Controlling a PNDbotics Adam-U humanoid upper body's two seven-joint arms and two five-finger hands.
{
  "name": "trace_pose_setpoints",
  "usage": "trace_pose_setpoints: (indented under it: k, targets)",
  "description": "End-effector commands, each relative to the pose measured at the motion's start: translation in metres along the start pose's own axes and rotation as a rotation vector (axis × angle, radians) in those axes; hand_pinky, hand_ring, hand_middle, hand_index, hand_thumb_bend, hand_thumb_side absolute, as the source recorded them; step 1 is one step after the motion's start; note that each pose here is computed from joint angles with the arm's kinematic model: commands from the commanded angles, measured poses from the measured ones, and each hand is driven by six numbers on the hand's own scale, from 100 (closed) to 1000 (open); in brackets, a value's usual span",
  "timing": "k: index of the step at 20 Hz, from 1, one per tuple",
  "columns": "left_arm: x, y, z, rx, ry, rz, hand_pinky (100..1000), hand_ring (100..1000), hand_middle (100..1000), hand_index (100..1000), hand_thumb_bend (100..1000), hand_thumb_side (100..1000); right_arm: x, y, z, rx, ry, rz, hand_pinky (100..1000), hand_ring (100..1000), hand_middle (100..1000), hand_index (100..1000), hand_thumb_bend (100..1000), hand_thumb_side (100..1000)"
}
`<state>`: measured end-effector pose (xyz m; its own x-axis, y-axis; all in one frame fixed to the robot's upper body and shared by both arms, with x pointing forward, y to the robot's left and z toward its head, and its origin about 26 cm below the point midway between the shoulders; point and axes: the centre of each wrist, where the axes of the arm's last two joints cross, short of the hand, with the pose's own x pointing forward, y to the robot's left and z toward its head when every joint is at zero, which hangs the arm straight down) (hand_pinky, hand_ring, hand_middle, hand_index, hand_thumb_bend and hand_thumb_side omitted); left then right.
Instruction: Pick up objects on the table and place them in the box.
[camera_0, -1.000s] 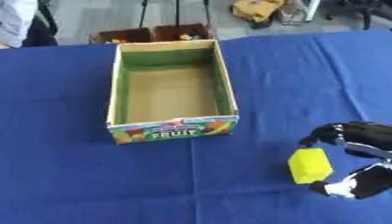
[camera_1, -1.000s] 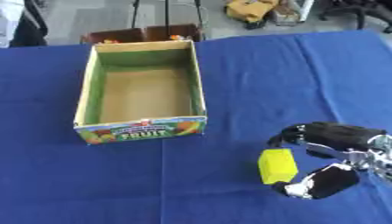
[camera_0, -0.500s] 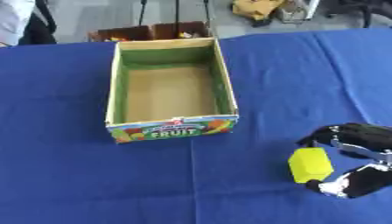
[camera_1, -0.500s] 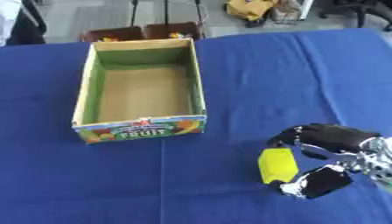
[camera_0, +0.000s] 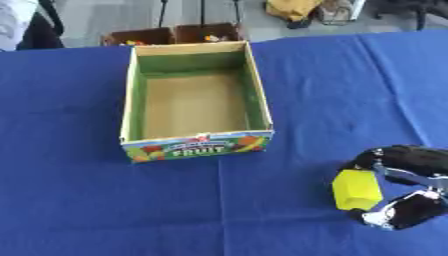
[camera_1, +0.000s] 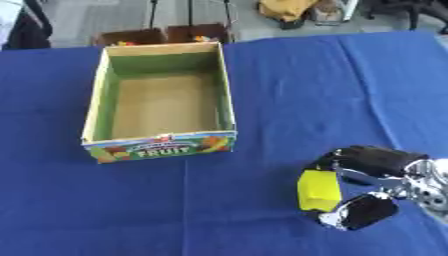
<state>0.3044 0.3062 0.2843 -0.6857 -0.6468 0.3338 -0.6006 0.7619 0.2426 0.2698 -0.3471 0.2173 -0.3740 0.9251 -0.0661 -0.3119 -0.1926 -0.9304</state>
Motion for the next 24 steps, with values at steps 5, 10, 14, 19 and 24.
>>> trace_pose_setpoints:
  k: [5, 10, 14, 19, 24]
  targets:
    - [0.0062, 0.0048, -0.006, 0.009, -0.039, -0.003, 703, 944, 964, 982, 100, 1000, -0.001, -0.0079, 0.0054, -0.025, 0.059, 0.02, 692, 875, 633, 875, 229, 632]
    - [0.0062, 0.0044, -0.0056, 0.007, -0.038, -0.001, 702, 944, 963, 982, 100, 1000, -0.0018, -0.0086, 0.0061, -0.033, 0.063, -0.005, 676, 845, 561, 821, 269, 604]
    - [0.0062, 0.0042, -0.0055, 0.006, -0.037, 0.0, 702, 944, 963, 982, 100, 1000, -0.0028, -0.0112, 0.0071, -0.053, 0.069, -0.017, 662, 812, 478, 727, 313, 548]
    - [0.0062, 0.004, -0.0054, 0.006, -0.037, 0.001, 701, 943, 962, 982, 100, 1000, -0.0028, -0.0127, 0.0072, -0.076, 0.08, -0.027, 636, 765, 413, 629, 299, 496]
    - [0.0061, 0.0041, -0.0053, 0.007, -0.036, 0.0, 701, 943, 962, 980, 100, 1000, -0.0033, -0.0169, 0.0078, -0.14, 0.101, -0.035, 618, 738, 373, 562, 248, 484]
